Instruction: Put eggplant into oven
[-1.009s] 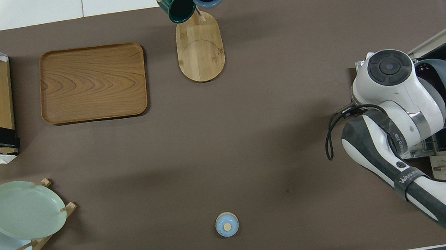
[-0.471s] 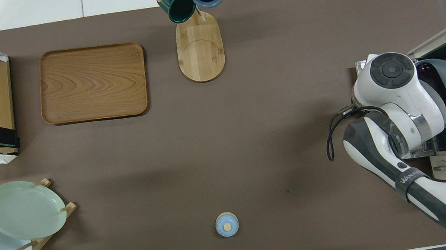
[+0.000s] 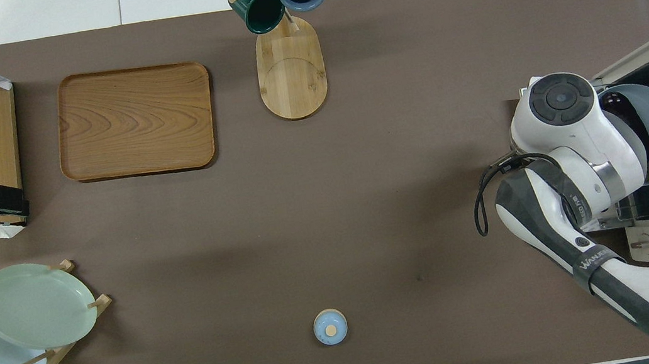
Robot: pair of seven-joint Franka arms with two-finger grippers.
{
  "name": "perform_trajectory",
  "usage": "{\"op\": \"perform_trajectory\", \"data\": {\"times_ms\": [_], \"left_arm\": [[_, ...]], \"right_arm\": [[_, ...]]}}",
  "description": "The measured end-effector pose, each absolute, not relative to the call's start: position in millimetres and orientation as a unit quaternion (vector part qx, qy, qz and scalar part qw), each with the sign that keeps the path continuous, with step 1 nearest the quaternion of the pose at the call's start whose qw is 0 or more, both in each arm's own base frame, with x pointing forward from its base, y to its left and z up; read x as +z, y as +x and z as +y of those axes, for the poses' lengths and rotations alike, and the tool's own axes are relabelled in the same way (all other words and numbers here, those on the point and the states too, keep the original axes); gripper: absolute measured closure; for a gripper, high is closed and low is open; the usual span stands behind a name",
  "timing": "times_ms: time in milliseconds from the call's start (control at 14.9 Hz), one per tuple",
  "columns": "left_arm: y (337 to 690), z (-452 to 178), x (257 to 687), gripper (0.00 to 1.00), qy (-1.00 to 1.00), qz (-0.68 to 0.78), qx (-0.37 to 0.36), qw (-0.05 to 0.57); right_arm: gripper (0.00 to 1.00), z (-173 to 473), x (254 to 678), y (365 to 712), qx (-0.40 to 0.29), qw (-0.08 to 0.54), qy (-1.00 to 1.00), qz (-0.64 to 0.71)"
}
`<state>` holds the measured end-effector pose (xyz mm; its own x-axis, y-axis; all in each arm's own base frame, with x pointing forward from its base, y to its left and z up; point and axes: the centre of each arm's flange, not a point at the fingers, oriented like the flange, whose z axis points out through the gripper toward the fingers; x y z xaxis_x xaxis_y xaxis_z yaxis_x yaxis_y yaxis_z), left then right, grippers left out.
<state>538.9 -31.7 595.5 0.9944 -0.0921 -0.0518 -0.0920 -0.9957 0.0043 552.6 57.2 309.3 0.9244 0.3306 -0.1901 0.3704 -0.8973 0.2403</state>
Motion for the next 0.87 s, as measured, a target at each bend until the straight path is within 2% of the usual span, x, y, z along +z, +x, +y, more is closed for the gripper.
{"op": "perform_trajectory", "data": {"times_ms": [269, 606, 875], "left_arm": [[538.9, -31.7, 595.5, 0.0, 0.999, -0.046, -0.026, 0.001], [538.9, -31.7, 595.5, 0.0, 0.999, -0.046, -0.026, 0.001], [538.9, -31.7, 595.5, 0.0, 0.999, -0.046, -0.026, 0.001]], "right_arm": [[0.99, 52.8, 348.5, 559.6, -0.095, 0.145, 0.962, 0.21], [0.99, 1.9, 429.4, 559.7, -0.106, 0.167, 0.957, 0.213], [0.99, -44.6, 451.5, 556.9, -0.106, 0.175, 0.957, 0.206]]}}
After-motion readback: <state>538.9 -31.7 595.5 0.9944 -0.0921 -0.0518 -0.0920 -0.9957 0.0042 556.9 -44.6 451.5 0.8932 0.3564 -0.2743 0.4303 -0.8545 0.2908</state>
